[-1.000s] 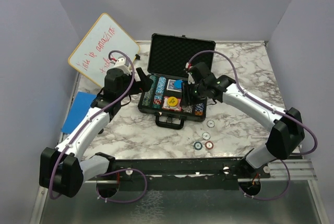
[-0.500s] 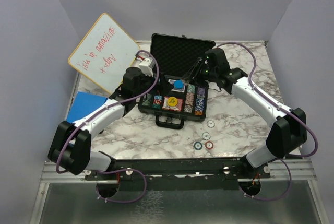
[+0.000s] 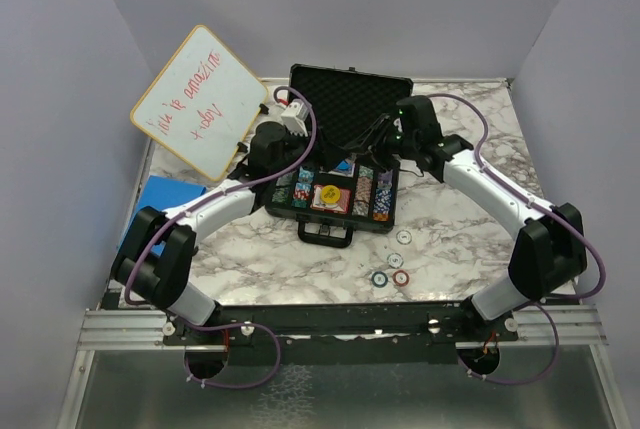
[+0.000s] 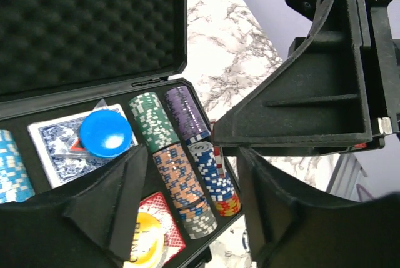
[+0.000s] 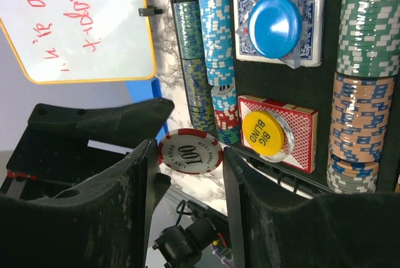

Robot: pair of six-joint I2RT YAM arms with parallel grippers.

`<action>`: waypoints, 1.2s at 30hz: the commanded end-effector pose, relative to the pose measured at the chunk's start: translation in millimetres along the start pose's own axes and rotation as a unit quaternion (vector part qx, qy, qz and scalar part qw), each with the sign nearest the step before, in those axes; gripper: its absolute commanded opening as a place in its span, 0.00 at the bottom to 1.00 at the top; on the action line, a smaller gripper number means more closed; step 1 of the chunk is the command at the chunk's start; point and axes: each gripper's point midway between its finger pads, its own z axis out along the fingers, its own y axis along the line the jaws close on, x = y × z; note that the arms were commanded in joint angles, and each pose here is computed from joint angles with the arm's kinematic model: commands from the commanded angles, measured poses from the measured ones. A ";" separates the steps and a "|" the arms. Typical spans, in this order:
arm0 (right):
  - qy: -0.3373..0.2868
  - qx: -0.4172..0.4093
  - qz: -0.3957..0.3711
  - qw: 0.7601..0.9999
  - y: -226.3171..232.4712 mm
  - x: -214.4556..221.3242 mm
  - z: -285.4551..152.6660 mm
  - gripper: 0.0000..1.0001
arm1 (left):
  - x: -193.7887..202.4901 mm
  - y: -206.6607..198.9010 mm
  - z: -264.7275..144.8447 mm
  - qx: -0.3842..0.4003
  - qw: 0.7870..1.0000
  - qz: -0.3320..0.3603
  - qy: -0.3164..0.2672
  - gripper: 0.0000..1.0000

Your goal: Pack up texas hold em set

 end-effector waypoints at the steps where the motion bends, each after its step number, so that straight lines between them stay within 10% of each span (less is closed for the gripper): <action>1: 0.023 -0.022 0.005 0.999 9.5 2.8 5.1 0.47 | -13.4 -19.8 9.9 0.036 0.999 -0.032 -0.012 0.59; 11: 0.037 -0.028 0.015 0.999 9.0 5.7 10.1 0.47 | -9.6 -19.2 14.4 0.035 0.997 -0.063 -0.004 0.25; 27: 0.030 -0.038 0.024 0.999 13.6 1.9 7.9 0.47 | 5.4 -10.6 8.1 0.021 0.997 -0.071 0.005 0.48; 36: 0.034 -0.045 0.022 0.998 15.9 3.0 7.5 0.47 | 3.9 -12.4 7.9 0.024 0.997 -0.071 0.005 0.36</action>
